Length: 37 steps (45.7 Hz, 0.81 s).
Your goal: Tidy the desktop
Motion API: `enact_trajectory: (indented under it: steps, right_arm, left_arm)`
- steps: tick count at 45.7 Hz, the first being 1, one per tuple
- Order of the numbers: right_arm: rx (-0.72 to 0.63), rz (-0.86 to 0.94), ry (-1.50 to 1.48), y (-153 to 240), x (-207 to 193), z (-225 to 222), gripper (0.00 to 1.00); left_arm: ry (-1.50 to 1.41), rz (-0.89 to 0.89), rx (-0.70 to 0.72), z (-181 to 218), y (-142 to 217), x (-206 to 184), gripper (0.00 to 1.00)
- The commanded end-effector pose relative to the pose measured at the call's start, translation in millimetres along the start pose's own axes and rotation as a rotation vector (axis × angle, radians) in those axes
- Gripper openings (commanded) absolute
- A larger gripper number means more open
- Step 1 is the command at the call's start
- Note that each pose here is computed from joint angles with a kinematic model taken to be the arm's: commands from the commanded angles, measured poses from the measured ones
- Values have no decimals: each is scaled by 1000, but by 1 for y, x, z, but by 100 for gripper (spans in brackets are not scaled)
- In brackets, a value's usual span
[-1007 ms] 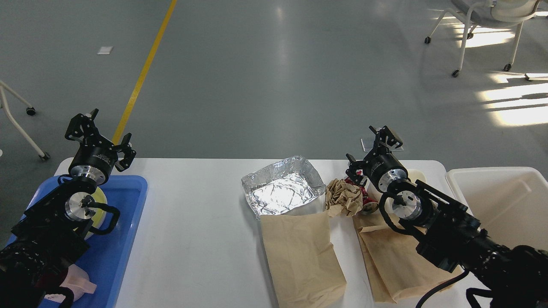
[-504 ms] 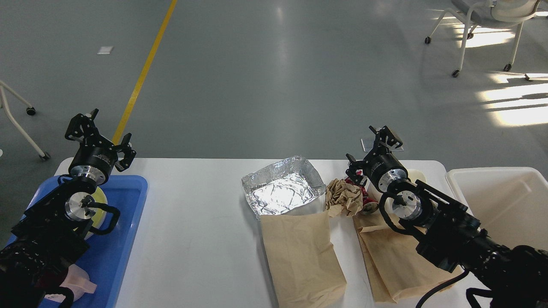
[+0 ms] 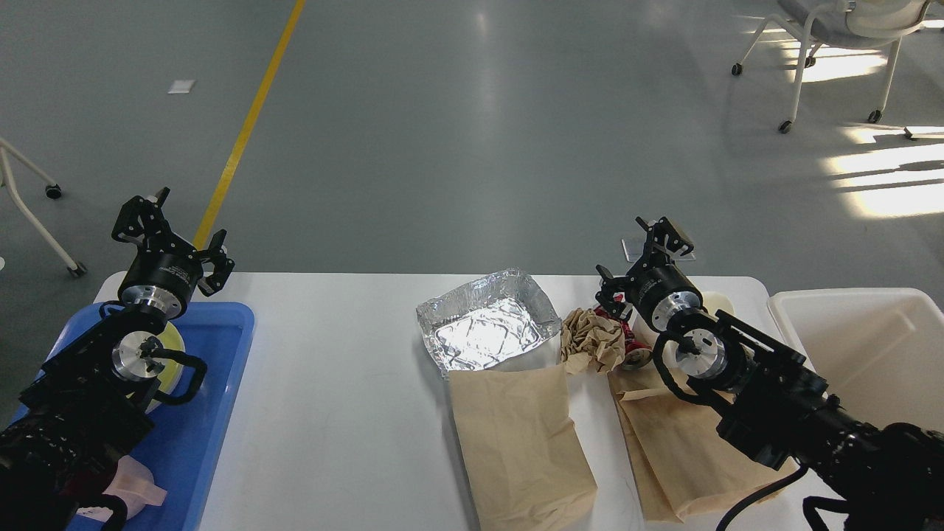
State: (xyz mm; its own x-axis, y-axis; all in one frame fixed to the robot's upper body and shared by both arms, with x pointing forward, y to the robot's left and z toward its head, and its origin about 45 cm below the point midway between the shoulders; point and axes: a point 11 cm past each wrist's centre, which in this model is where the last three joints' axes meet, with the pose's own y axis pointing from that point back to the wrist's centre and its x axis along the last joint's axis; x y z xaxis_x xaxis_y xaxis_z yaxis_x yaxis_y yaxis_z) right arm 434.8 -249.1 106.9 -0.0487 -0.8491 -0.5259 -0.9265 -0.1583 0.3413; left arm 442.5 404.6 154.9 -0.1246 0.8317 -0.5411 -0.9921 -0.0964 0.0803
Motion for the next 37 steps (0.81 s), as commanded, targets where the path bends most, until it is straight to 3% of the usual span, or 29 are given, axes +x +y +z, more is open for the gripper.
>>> enact_trajectory:
  steps: [1,37]
  right_arm:
    - [4,-2,-5,-1,-1,-2,100]
    - [39,16,-12,-1,8,-23,100]
  left_arm:
    - [0,0,0,0,0,0,99]
    - [1,1,-2,0,0,0,99]
